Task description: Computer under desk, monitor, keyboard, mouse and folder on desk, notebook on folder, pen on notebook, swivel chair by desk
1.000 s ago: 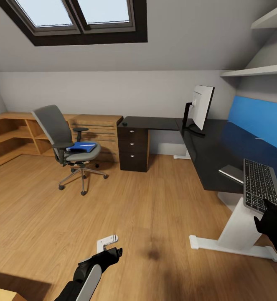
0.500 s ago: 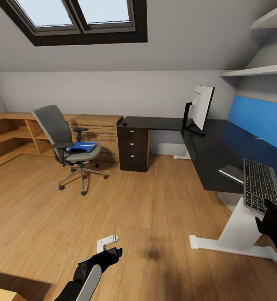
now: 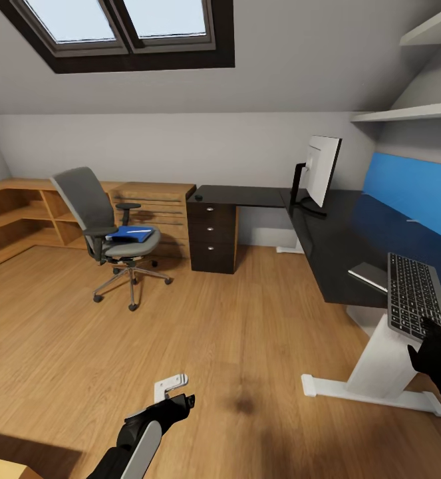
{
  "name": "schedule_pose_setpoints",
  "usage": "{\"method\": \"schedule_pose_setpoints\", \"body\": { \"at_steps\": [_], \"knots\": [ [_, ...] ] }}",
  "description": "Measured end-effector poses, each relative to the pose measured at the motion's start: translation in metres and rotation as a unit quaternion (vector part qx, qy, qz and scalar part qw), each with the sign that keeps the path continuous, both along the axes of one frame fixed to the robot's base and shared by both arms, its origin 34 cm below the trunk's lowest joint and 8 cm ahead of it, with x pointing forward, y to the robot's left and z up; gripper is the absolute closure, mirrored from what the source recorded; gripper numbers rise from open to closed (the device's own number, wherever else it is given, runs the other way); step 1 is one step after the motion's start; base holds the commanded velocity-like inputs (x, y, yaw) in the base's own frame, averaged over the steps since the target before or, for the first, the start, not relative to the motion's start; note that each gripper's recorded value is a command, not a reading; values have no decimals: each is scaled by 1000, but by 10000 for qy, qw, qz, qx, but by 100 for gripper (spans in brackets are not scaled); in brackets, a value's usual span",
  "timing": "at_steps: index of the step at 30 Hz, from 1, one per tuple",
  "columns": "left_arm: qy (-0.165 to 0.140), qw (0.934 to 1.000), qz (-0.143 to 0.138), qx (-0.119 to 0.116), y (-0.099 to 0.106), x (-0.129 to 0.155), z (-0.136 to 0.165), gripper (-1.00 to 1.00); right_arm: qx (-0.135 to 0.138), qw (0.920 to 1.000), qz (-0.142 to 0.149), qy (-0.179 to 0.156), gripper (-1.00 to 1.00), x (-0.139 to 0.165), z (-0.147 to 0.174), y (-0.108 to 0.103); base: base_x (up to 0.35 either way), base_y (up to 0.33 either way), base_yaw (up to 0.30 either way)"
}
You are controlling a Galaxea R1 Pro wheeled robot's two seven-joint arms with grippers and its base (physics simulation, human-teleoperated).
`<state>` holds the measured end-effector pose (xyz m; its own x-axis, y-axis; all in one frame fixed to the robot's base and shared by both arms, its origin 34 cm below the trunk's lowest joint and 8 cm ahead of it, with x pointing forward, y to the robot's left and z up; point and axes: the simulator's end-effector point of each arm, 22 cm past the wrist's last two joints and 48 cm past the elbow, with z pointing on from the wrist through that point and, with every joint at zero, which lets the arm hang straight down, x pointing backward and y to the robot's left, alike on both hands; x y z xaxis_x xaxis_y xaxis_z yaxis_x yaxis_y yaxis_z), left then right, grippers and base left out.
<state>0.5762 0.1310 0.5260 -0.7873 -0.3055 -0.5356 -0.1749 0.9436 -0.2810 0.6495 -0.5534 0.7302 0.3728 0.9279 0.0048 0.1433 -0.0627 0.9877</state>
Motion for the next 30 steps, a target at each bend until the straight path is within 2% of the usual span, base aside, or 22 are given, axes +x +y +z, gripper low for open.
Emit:
{"method": "schedule_pose_setpoints", "body": {
  "at_steps": [19, 20, 30],
  "knots": [
    [0, 10000, 0, 1, 0, 0, 0, -100, -3, 10000, -85, -11, -100, -4, 2, -8, 0, 0, 0],
    [0, 10000, 0, 1, 0, 0, 0, -100, -4, 10000, -86, -11, 100, -4, 2, -9, 0, 0, 0],
    [-2, 10000, -5, -4, 0, 0, 0, -100, 1, 10000, -86, -15, 100, -4, 2, -8, 0, 0, 0]
  ]
}}
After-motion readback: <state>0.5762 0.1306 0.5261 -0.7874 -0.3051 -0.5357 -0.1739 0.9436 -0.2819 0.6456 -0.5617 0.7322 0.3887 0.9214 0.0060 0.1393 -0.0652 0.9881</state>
